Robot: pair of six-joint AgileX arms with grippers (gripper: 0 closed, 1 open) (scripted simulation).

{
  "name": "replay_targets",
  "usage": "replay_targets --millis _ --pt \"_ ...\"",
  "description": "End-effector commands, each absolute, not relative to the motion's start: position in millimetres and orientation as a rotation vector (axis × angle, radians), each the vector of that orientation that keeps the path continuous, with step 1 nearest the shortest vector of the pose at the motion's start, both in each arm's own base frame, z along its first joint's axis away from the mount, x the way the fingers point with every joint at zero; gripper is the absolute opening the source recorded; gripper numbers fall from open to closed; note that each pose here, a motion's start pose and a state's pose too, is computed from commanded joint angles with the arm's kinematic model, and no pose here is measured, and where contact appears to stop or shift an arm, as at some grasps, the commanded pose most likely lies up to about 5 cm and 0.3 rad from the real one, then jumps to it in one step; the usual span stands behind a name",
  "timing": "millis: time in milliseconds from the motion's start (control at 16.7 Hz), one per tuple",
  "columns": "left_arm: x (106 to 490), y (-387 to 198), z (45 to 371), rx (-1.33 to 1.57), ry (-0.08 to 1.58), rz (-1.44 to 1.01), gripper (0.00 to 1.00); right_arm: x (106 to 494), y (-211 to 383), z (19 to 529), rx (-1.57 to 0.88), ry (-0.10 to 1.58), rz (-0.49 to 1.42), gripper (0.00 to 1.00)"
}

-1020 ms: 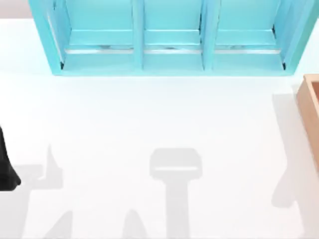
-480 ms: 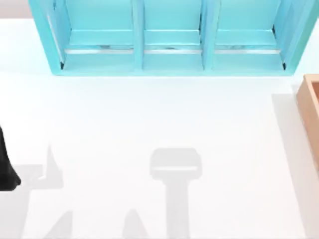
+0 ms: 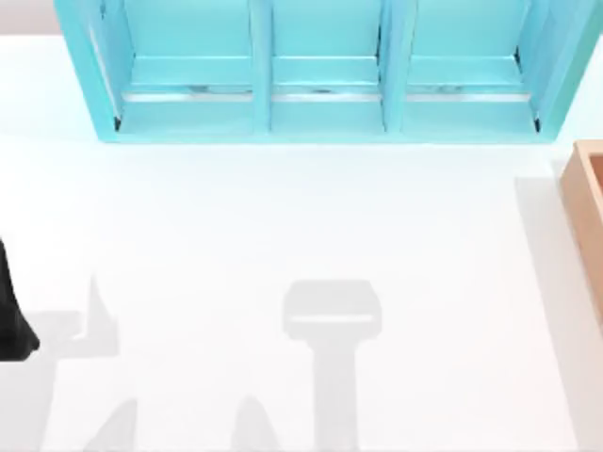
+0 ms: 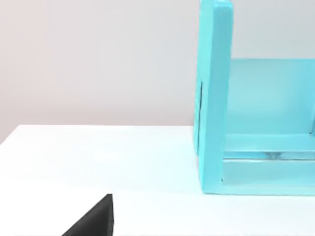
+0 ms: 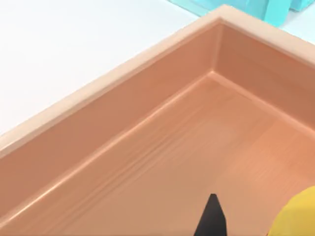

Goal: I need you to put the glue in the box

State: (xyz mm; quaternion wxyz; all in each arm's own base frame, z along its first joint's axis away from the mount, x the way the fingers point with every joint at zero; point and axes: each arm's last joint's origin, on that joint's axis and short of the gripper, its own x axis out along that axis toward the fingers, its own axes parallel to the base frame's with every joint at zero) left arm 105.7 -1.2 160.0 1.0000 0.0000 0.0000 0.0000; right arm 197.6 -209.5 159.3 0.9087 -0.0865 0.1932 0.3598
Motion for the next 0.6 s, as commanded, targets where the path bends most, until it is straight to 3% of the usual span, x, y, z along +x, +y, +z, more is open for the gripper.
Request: replay_targets --millis 600 --pt "105.7 -1.2 160.0 0.000 0.000 0.000 1.00 199.5 -207.9 158.3 -0.176 0.396 0.747 0.00"
